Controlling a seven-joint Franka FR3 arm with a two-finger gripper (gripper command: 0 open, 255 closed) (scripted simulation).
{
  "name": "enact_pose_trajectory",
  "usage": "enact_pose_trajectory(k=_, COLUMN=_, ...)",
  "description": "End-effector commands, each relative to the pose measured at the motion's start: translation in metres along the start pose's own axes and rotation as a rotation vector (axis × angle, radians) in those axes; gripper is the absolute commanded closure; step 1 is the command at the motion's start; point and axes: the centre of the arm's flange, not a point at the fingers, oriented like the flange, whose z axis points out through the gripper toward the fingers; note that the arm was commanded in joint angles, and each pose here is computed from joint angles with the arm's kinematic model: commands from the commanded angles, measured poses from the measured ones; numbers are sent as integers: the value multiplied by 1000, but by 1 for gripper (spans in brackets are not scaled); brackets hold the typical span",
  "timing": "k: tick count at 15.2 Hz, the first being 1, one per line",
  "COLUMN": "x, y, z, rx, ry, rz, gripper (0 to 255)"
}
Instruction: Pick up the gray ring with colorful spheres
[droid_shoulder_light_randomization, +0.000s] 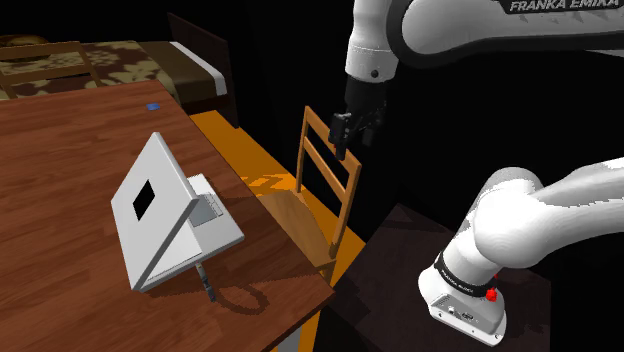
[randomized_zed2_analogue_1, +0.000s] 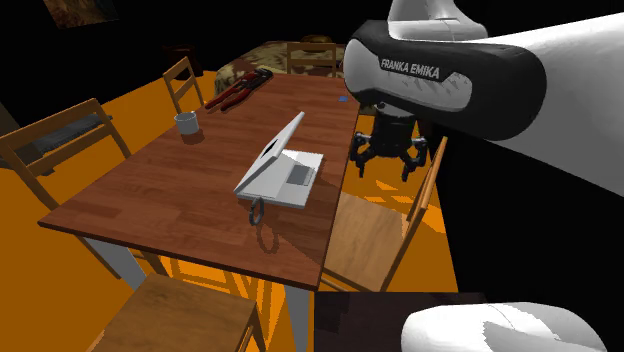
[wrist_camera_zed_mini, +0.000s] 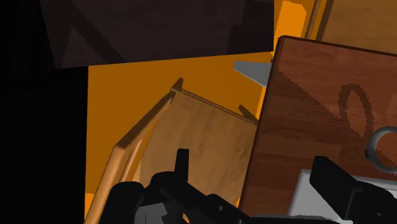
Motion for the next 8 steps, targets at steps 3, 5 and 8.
enact_pose_trajectory(k=3, x=8, y=-45, z=24, rx=2, ry=19, rz=13, gripper=0)
enact_pose_trajectory(k=5, x=11, y=-68, z=36, rx=2, ry=27, rz=19, gripper=0)
enact_pose_trajectory(k=8, x=17, y=-102, z=55, rx=3, ry=40, rz=28, gripper=0)
